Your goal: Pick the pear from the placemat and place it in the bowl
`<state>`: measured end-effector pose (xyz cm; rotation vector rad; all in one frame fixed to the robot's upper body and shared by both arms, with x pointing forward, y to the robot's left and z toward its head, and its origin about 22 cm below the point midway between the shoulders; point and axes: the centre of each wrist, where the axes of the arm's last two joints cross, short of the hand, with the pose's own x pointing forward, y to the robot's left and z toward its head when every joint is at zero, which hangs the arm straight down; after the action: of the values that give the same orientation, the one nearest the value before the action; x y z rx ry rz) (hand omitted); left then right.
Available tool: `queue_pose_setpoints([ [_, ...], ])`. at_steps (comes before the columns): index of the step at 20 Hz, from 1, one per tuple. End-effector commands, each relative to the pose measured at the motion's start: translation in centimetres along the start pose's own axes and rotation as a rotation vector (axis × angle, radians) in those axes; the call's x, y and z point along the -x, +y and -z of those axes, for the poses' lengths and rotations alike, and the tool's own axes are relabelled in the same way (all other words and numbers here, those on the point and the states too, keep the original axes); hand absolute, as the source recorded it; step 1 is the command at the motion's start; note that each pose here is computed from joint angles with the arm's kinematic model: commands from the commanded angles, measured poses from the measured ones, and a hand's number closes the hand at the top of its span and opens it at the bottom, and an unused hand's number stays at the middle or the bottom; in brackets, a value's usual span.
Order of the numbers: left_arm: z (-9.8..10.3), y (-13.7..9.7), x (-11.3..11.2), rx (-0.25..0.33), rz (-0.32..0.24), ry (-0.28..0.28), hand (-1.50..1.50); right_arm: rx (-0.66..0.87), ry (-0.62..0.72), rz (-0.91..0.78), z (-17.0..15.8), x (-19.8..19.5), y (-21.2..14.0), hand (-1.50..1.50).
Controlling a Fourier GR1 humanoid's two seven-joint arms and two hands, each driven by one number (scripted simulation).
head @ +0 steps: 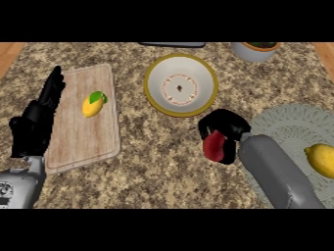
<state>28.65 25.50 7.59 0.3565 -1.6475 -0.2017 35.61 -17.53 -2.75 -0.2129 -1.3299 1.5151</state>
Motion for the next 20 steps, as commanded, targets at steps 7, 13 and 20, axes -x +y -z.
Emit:
queue_pose_setpoints([
  [7,0.9,-1.2,-0.6,0.061,-0.006,-0.015,0.00,0.131,-0.166,0.087,2.4,-14.8,4.2,1.50],
  [13,0.7,-1.4,-0.2,0.044,0.000,-0.007,0.00,0.377,-0.196,0.269,-0.6,-21.3,3.9,1.50],
  [20,0.9,-0.2,0.5,0.008,-0.005,0.016,0.00,0.633,-0.047,0.268,-2.0,-27.2,1.5,1.50],
])
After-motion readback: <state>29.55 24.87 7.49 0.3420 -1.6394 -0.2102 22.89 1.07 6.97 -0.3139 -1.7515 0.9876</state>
